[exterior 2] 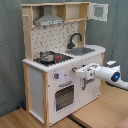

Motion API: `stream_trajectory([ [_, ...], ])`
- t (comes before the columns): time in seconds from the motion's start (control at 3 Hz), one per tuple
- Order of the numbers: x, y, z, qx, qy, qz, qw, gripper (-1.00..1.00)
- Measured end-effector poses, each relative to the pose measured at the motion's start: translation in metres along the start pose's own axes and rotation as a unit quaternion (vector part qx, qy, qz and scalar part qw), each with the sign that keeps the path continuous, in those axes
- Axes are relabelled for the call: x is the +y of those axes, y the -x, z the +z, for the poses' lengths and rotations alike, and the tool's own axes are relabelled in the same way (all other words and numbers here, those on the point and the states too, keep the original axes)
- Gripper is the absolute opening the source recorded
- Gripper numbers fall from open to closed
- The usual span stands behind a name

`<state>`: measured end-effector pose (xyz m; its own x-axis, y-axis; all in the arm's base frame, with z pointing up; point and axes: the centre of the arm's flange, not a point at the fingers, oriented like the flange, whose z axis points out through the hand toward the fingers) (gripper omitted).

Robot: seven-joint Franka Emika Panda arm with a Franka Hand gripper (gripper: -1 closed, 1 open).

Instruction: Play with the kitchen

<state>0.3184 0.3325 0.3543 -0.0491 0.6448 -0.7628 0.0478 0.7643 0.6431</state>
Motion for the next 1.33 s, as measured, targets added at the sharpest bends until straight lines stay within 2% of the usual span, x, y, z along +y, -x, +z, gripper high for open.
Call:
stream_trajectory([
  [0.33,0.004,-0.015,0.017,0.006,-0.002,0.009,0.9999,1.0],
  [0.67,0.017,-0.03,0.029,0.016,0.005,0.029,0.9994,1.0],
  [1.0,0.018,-0.032,0.029,0.017,0.006,0.032,0.9993,1.0],
  [1.33,0.018,-0.032,0.029,0.016,0.006,0.032,0.9993,-1.0],
])
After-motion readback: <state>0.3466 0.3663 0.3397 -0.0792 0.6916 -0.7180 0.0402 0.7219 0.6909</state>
